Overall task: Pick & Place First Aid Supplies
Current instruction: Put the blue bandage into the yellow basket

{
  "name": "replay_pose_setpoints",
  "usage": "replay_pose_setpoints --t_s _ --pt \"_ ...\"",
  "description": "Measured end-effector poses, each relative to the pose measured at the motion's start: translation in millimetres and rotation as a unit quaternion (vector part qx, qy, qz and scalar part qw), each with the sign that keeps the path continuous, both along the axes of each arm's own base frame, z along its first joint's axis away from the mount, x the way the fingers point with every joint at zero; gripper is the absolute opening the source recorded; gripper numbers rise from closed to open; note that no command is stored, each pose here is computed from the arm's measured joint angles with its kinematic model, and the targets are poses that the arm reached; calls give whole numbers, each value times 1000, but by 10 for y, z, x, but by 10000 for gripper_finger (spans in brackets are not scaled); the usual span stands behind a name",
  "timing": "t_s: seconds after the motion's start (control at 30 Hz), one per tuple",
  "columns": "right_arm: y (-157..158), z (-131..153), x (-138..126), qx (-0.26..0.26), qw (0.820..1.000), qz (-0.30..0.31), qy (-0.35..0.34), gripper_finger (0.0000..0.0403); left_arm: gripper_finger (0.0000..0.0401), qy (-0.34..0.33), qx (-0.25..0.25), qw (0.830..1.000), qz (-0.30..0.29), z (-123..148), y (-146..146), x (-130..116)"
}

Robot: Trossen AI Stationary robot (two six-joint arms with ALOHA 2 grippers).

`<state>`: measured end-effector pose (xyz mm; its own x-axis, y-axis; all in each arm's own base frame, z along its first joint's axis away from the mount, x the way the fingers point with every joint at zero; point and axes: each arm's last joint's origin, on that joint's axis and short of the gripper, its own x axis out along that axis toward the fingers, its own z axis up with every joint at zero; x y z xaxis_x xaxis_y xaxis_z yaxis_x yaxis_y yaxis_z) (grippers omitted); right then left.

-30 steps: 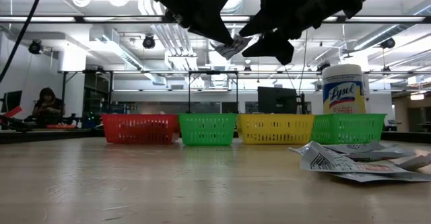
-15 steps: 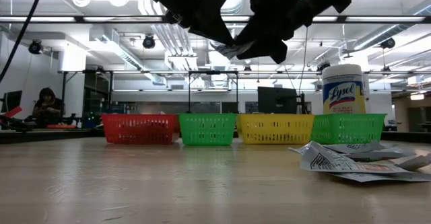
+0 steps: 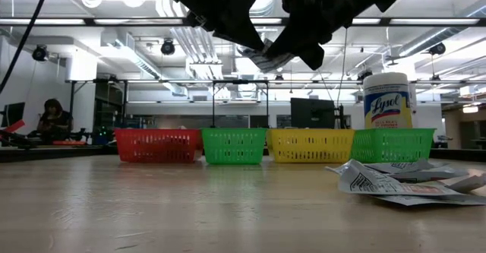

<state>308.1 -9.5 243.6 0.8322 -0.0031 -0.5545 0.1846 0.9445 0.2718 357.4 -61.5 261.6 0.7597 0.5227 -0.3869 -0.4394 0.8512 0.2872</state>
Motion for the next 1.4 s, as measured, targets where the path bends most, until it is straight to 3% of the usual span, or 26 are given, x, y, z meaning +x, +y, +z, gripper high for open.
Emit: replay_pose_setpoints --t_s 0.27,0.47,0.7,0.97,1.2,1.4 --pt "0 -3 -6 -3 1000 2 2 8 9 11 18 1000 -9 6 -2 1" --pt "-10 -45 -36 -13 999 -14 29 8 74 14 44 999 -9 93 6 -13" --pt "-84 -77 -74 -48 994 -80 53 8 145 37 90 994 53 234 45 -209" --pt "-401 -78 -114 3 976 -212 42 8 151 60 39 994 79 86 -44 -456" --pt "-551 -187 -187 59 957 -279 44 8 151 62 53 994 79 -147 -237 -643" --pt "-577 -343 -269 101 940 -321 56 8 151 57 69 994 65 -195 -375 -784"
